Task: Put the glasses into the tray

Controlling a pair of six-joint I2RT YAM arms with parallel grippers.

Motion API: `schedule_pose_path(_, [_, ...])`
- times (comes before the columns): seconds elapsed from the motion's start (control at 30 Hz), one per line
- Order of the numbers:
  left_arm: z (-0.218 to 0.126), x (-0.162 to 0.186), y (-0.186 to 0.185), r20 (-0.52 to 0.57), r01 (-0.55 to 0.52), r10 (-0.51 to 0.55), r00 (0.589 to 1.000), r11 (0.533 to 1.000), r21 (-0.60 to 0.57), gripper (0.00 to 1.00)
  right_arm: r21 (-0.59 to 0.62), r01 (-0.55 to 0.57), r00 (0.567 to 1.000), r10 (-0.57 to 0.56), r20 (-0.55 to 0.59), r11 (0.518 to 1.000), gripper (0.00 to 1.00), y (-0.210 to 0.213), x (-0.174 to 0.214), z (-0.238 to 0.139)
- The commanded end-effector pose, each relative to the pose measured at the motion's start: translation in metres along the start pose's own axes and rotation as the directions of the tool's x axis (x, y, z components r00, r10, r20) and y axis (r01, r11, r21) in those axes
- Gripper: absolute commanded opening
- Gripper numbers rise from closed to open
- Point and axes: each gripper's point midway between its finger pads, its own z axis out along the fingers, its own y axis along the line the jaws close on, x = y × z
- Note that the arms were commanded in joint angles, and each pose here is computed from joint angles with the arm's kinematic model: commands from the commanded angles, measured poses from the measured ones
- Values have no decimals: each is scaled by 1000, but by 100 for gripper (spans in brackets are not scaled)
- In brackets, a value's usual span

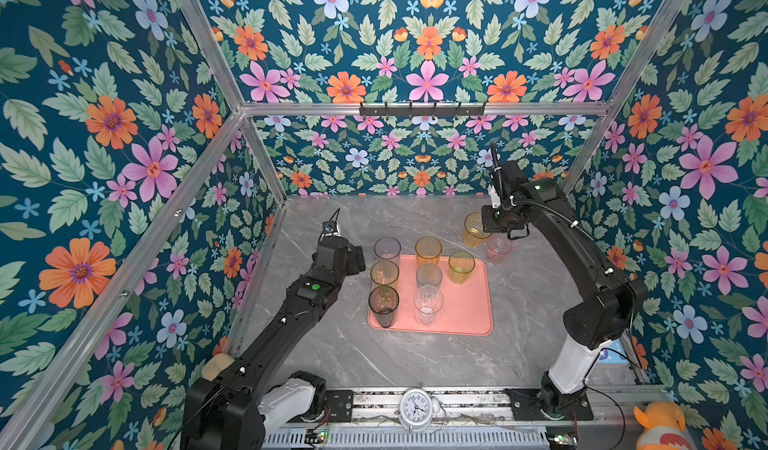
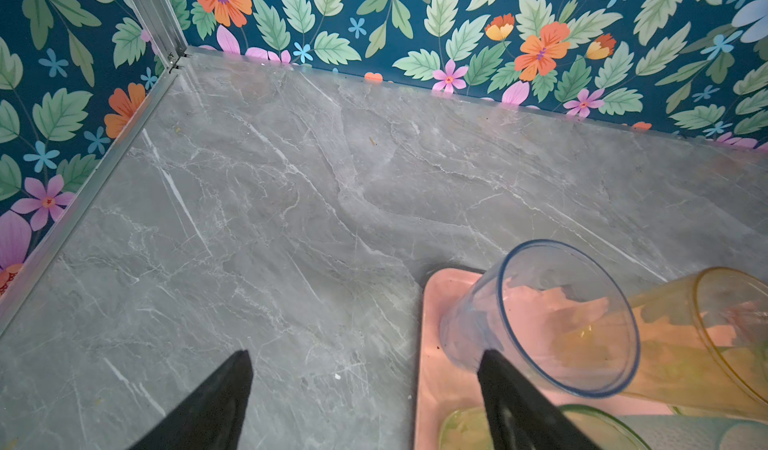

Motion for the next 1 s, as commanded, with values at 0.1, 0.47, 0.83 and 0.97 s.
schedule_pose_path(0.1, [-2,-2,-1,13,9,-10,1000,1000,9,88,-28,-2,1000,2,7,1000,2,6,19,-12])
schedule_pose_path(0.47, [-1,-3,-3,16,12,-13,1000,1000,19,88,-37,36,999,-37,-18,999,2,14,62,-14])
schedule_pose_path(0.83, [-2,0,-2,10,21,-21,1000,1000,23,88,-53,61,993,-66,-97,997,2,22,103,13])
schedule_pose_path(0.97, [-3,1,-2,8,26,-26,1000,999,25,88,-59,59,992,-66,-111,996,2,25,112,20])
